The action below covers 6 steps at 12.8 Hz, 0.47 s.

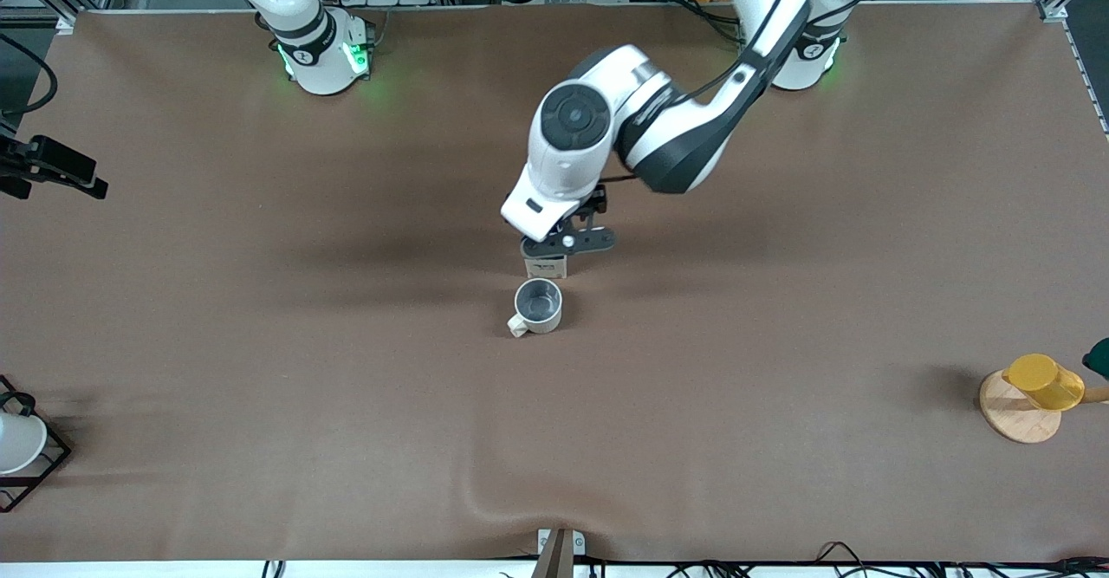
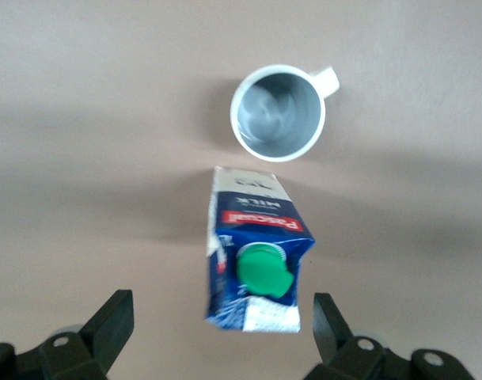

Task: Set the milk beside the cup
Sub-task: 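Lower the carton onto the table and open the left gripper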

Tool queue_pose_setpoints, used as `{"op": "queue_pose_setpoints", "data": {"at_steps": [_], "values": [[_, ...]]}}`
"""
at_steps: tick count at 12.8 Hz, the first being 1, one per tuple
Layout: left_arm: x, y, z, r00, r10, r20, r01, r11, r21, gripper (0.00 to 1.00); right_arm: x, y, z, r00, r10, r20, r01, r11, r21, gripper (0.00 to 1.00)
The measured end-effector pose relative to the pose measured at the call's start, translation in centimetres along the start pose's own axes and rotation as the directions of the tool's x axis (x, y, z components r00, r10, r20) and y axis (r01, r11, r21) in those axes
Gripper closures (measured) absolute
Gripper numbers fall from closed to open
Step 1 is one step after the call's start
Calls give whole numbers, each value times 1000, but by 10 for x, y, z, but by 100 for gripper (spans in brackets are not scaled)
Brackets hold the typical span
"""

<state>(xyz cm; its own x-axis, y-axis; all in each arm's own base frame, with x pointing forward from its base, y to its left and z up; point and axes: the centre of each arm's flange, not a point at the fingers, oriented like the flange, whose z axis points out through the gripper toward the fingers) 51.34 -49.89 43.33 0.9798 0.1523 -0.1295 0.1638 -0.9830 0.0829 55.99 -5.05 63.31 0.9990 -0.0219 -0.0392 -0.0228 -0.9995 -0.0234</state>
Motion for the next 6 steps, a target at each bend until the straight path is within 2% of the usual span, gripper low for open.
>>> {"op": "queue_pose_setpoints", "data": {"at_steps": [3, 6], "values": [[42, -69, -81, 992, -100, -80, 102, 995, 9, 0, 0, 3, 0, 1000, 5, 0, -5, 1000, 0, 0], [87, -152, -135, 967, -206, -151, 212, 977, 24, 0, 0, 4, 0, 1000, 7, 0, -7, 1000, 0, 0]]}}
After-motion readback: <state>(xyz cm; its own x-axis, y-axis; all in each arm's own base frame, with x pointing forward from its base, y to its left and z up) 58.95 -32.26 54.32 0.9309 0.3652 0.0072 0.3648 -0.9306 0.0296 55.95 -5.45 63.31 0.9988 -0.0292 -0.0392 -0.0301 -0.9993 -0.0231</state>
